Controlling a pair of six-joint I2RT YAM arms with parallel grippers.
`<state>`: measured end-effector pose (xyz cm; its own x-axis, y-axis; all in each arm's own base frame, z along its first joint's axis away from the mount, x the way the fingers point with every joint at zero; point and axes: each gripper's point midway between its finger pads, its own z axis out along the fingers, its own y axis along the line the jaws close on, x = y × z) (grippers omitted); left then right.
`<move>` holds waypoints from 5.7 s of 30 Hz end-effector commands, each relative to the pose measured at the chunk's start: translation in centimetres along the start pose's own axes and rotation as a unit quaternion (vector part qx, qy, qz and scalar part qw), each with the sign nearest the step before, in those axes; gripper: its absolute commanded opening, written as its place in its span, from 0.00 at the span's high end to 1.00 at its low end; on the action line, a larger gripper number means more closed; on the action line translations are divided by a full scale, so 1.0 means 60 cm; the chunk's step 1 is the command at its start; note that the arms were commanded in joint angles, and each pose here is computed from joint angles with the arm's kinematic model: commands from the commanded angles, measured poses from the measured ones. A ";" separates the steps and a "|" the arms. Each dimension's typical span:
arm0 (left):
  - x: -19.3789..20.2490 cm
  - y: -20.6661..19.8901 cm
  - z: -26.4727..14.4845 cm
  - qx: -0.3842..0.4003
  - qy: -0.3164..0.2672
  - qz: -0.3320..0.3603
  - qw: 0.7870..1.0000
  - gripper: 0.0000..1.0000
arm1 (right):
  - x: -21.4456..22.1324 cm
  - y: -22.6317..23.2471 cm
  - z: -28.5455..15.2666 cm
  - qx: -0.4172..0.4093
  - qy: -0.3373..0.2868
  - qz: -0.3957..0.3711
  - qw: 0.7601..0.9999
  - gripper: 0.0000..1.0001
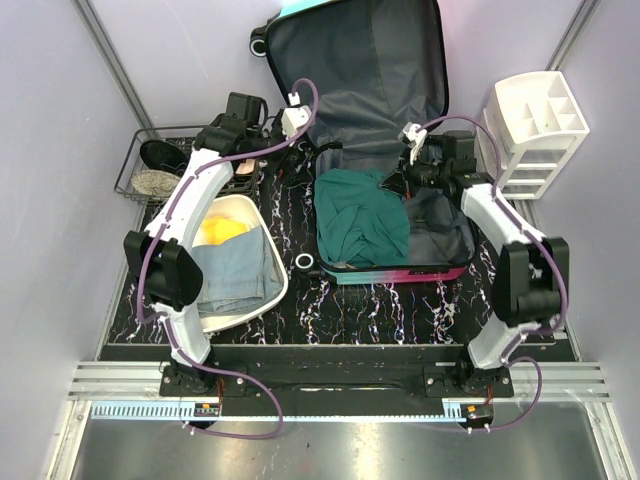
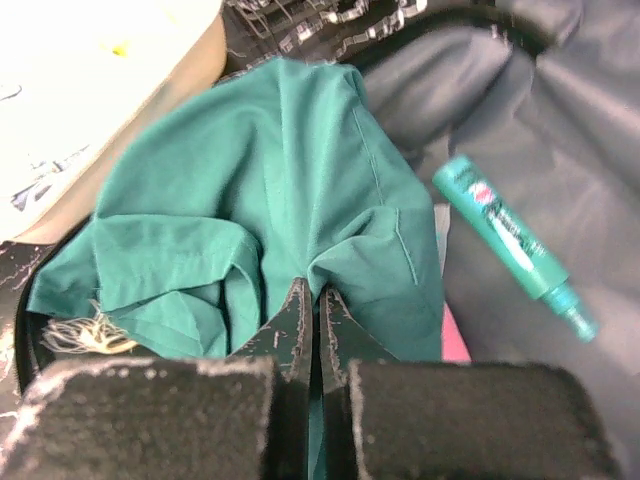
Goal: Open, take out, and arrange the luggage
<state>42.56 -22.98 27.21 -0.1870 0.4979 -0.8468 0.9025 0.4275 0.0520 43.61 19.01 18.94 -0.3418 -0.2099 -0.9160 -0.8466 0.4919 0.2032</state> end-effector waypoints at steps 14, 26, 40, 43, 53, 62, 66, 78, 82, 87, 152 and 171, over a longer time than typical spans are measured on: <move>-0.016 -0.088 0.136 0.122 -0.089 0.279 0.948 0.01 | -0.028 0.181 -0.039 -0.051 -0.046 -0.326 0.943 1.00; 0.026 -0.134 0.203 0.152 -0.096 0.344 0.922 0.01 | 0.011 0.245 -0.051 -0.099 -0.054 -0.449 0.887 1.00; 0.007 -0.178 0.187 0.191 -0.056 0.293 0.935 0.69 | -0.015 0.229 -0.074 -0.021 -0.064 -0.494 0.867 0.89; -0.053 -0.182 0.141 0.164 -0.076 0.262 0.948 1.00 | -0.064 0.188 -0.099 0.087 -0.075 -0.445 0.888 0.51; -0.127 -0.183 -0.038 0.046 -0.034 0.166 0.984 1.00 | -0.169 0.176 -0.207 0.241 -0.152 -0.295 0.912 0.00; -0.107 -0.265 -0.238 0.005 -0.025 0.156 0.987 1.00 | -0.205 0.169 -0.253 0.298 -0.172 -0.284 0.895 0.00; -0.042 -0.317 -0.307 0.016 0.009 0.153 0.988 1.00 | -0.196 0.176 -0.249 0.285 -0.166 -0.280 0.902 0.00; 0.200 -0.316 -0.344 -0.074 0.152 0.093 0.981 1.00 | -0.159 0.191 -0.208 0.218 -0.135 -0.250 0.934 0.00; 0.237 -0.234 -0.316 -0.086 0.191 0.075 0.975 1.00 | -0.160 0.191 -0.203 0.212 -0.129 -0.243 0.938 0.00; 0.265 -0.118 -0.308 -0.080 0.184 0.029 0.979 1.00 | -0.158 0.187 -0.203 0.216 -0.121 -0.236 0.940 0.00; 0.127 -0.005 -0.308 -0.142 0.020 -0.039 0.989 0.01 | 0.017 0.088 0.070 -0.001 0.152 -0.233 0.961 1.00; 0.056 -0.024 -0.276 -0.098 -0.096 -0.005 0.991 0.01 | -0.176 0.154 -0.024 -0.008 0.040 -0.236 0.971 1.00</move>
<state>34.52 -7.06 29.74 -0.2734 0.4153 -0.8676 0.7573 0.6491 0.0721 40.84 23.65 21.15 -0.0917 -0.6025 -0.7928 -0.9325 0.3312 -0.1439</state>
